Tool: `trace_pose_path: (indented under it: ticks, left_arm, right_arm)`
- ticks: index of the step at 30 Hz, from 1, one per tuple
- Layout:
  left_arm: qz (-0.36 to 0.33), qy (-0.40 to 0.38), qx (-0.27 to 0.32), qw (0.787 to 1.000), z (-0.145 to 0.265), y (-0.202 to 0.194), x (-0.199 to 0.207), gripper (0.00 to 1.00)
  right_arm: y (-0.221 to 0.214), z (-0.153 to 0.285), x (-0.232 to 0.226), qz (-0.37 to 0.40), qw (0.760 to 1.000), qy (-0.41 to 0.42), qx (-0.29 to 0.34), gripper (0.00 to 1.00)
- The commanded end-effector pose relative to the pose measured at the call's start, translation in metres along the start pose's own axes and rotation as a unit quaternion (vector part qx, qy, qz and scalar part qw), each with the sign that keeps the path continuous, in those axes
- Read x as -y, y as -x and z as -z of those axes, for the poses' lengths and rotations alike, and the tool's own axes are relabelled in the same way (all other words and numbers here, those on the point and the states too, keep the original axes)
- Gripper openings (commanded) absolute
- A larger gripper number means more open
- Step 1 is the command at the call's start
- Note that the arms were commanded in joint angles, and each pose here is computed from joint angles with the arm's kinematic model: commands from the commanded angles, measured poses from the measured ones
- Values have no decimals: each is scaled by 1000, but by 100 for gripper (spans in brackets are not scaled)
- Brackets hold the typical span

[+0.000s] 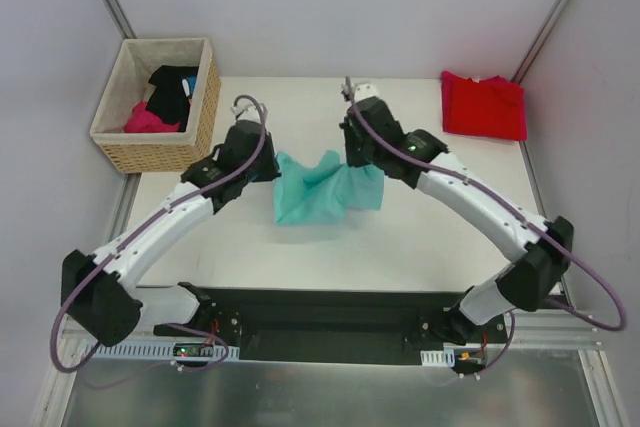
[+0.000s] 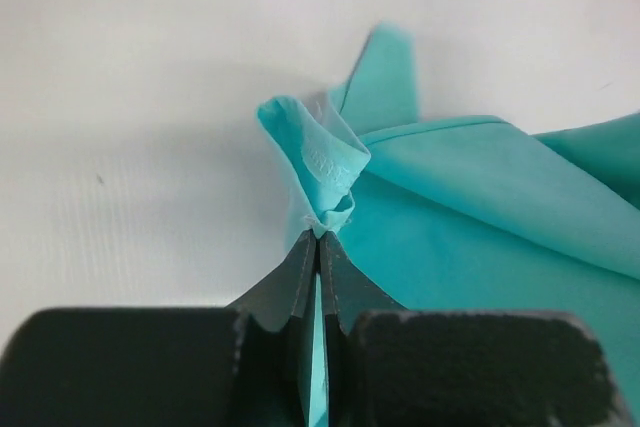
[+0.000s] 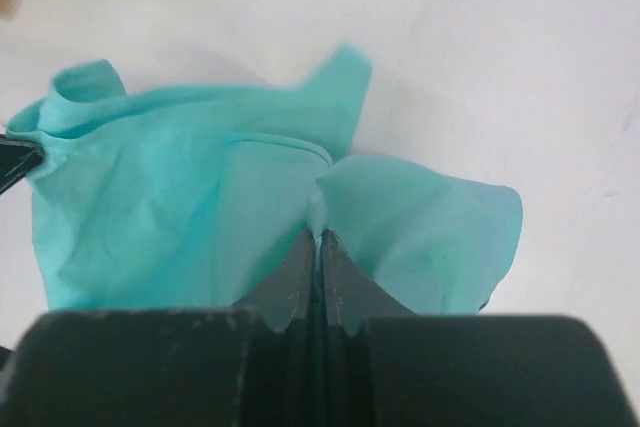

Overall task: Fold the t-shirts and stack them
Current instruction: Flatten out the tshirt

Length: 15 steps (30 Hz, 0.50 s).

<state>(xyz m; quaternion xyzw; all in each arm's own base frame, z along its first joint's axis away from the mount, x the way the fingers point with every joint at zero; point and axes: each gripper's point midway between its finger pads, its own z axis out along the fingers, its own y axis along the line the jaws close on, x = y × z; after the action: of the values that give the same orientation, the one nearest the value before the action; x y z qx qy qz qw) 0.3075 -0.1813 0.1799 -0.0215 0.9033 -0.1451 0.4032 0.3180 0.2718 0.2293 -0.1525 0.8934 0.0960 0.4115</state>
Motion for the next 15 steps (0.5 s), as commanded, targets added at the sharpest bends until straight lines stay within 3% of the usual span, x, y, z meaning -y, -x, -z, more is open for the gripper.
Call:
trace_pose_path:
  ticks: [1,5,9,10,11,13,14,15]
  left_arm:
    - [-10,-17,112,993,72,78,9,0]
    - [9,-58,186,981,131,106,13,0]
    - [30,-82,165,982,131,81,11,0]
    - [33,-82,143,986,121,60,6,0]
    - [56,-81,130,987,115,48,4,0]
    - [67,-73,96,990,96,12,-8,0]
    - [82,-69,85,991,89,-1,-11,0]
    - [83,-59,63,993,75,-24,-20,0]
  right_arm:
    - [69,92,21,4,994,-5,107,1]
    - [69,142,33,0,988,5,154,1]
    - [9,129,47,-29,993,-6,116,2]
    - [-27,108,53,-21,997,-23,76,9]
    - [-46,98,56,-24,997,-30,60,39]
    - [-94,75,66,-29,998,-61,6,63]
    - [-104,70,71,-29,997,-74,-4,82]
    - [-111,67,74,-30,996,-82,-10,89]
